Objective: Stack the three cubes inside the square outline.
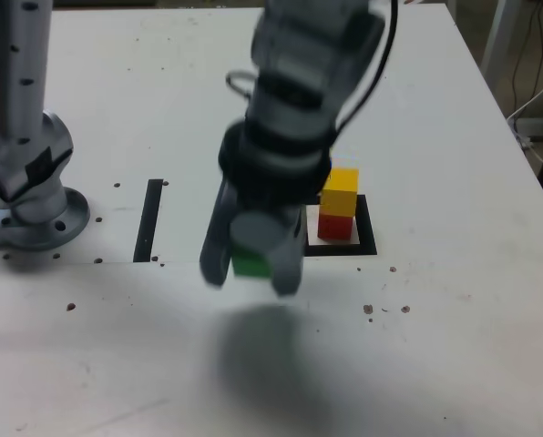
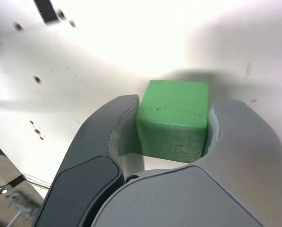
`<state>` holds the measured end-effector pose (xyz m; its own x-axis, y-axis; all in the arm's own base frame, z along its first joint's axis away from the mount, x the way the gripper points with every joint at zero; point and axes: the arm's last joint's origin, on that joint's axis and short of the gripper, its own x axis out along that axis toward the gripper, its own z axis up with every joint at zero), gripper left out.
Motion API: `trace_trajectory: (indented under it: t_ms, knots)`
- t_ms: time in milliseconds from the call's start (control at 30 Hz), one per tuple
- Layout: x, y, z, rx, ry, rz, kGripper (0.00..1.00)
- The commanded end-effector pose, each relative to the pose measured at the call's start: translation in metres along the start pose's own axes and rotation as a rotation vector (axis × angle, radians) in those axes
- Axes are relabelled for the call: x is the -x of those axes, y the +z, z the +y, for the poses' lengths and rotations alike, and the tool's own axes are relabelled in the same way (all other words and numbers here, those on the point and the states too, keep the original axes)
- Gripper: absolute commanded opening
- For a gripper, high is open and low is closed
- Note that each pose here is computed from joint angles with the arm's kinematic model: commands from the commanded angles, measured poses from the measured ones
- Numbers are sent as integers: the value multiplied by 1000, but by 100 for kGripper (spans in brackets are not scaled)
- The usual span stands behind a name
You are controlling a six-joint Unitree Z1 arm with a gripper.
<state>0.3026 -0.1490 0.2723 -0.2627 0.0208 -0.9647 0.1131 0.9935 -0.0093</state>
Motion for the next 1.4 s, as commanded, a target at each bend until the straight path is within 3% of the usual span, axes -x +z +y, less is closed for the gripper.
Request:
trace_trajectory:
  t_ms: [0, 167, 433, 800, 1367]
  knots:
    - [12, -4, 9, 8, -4, -32, 22]
    - [37, -7, 30, 28, 2, -71, 22]
    - [57, -4, 64, 35, 1, -94, 22]
    - [58, 24, 102, -5, -29, -88, 22]
    - [48, 45, 114, -50, -46, -57, 22]
